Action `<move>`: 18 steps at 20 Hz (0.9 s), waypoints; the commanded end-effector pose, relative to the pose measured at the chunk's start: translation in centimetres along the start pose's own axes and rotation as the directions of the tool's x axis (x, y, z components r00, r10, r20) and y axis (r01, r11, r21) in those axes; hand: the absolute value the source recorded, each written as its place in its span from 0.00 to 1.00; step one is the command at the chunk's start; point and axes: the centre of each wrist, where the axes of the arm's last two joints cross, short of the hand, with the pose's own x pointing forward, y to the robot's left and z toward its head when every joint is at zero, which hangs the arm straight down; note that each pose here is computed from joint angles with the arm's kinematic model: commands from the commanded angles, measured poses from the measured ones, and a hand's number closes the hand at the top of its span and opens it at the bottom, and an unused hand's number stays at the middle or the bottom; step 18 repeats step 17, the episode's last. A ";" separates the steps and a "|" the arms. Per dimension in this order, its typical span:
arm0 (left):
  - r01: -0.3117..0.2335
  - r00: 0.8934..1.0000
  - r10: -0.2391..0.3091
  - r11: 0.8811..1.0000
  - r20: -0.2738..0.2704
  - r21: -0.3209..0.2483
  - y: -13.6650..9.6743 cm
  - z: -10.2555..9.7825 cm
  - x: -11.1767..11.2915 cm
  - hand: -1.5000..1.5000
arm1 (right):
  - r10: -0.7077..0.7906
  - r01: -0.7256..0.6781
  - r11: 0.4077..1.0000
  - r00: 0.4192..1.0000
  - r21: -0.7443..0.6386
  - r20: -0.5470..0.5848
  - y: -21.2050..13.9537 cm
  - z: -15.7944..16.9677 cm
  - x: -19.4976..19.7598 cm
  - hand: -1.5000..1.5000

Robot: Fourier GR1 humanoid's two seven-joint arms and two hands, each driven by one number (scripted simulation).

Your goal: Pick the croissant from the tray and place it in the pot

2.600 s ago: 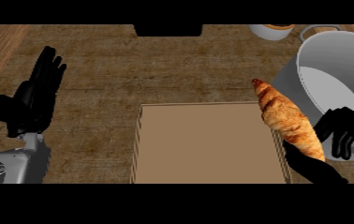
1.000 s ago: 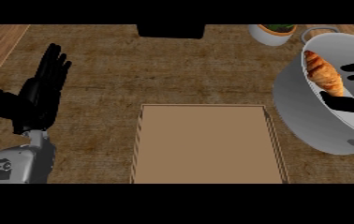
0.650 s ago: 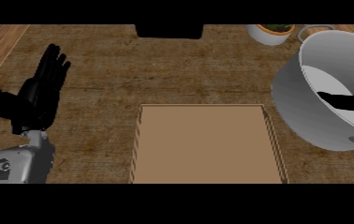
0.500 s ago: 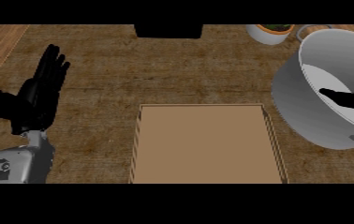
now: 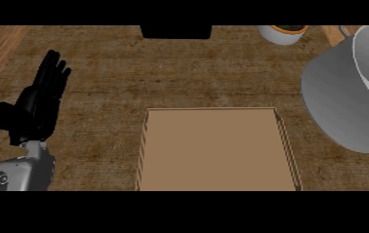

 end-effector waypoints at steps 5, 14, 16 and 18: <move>-0.004 1.000 0.004 1.000 -0.006 0.006 0.2 -0.3 1.7 0.50 | -0.059 0.060 0.998 0.998 0.021 -0.022 -10.5 1.7 -2.2 0.00; 0.005 1.000 -0.006 1.000 0.018 0.016 -1.2 0.6 1.4 0.50 | -0.036 0.038 0.998 0.999 0.045 -0.038 -12.9 2.9 -5.2 0.00; 0.006 1.000 -0.006 1.000 0.019 -0.010 -0.4 1.2 -0.7 0.50 | -0.052 0.054 0.996 0.998 0.065 -0.040 -13.9 1.8 -3.8 0.00; 0.001 1.000 -0.001 1.000 -0.001 0.005 -1.2 -0.5 0.0 0.50 | -0.038 0.040 0.997 0.999 0.061 -0.027 -15.6 3.0 -4.2 0.00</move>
